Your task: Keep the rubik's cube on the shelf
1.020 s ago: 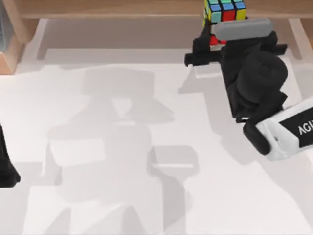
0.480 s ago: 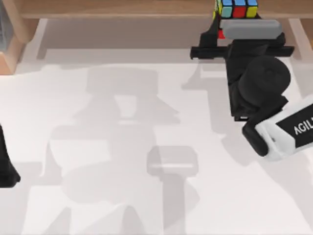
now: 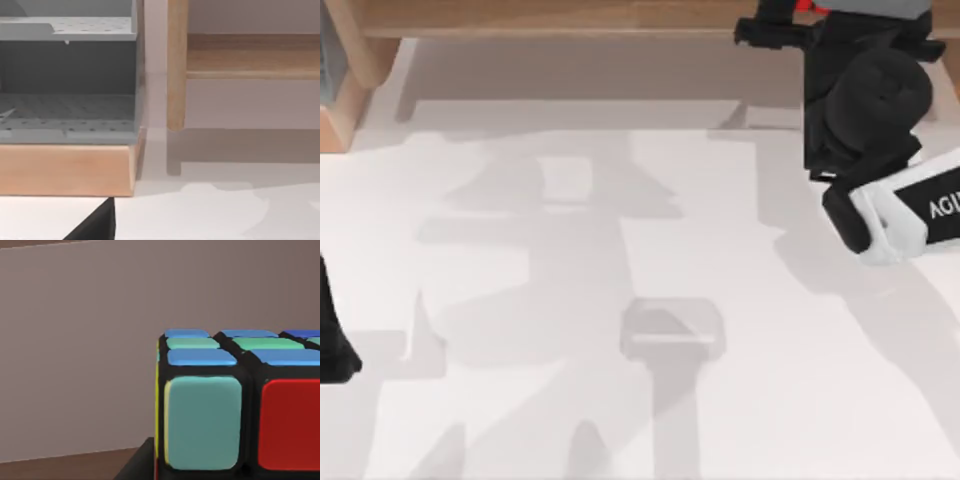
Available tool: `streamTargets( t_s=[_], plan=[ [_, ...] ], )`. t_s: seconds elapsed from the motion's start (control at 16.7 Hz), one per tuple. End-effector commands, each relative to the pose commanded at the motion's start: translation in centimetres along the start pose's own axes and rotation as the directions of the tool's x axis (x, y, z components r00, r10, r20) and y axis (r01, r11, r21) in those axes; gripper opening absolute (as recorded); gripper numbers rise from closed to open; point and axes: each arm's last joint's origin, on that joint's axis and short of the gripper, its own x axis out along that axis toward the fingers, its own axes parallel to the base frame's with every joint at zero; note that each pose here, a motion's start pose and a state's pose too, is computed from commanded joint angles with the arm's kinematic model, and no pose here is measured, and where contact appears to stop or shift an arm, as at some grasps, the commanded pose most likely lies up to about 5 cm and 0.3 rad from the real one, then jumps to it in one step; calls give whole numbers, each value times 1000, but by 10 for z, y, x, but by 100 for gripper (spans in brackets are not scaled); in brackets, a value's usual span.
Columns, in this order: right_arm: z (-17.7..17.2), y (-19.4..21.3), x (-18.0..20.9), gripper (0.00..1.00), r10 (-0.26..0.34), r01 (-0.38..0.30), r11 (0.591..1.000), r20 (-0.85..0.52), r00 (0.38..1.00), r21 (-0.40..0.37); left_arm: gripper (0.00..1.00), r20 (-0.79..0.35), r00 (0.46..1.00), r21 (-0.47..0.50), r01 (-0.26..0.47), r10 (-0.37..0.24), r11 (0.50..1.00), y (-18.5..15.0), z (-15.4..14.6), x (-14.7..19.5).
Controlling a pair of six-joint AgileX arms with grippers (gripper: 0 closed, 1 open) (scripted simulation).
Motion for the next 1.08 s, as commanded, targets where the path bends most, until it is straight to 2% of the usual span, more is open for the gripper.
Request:
streamTargets(
  t_s=[0.18, 0.36, 0.54, 0.78, 1.08],
  plan=[
    [-7, 2, 25, 0, 5, -5, 1000, -11, 1000, -12, 100, 0, 1000, 0, 0, 0, 1000, 0, 0, 0],
    [-20, 12, 41, 0, 53, -55, 997, -47, 997, -50, 100, 0, 1000, 0, 0, 0, 1000, 0, 0, 0],
    [-31, 18, 47, 0, 82, -89, 993, -83, 993, -77, 100, 0, 1000, 0, 0, 0, 1000, 0, 0, 0],
    [-31, 18, 47, 0, 82, -89, 993, -83, 993, -77, 100, 0, 1000, 0, 0, 0, 1000, 0, 0, 0],
    [-31, 18, 47, 38, 82, -89, 993, -83, 993, -77, 100, 0, 1000, 0, 0, 0, 1000, 0, 0, 0]
  ],
)
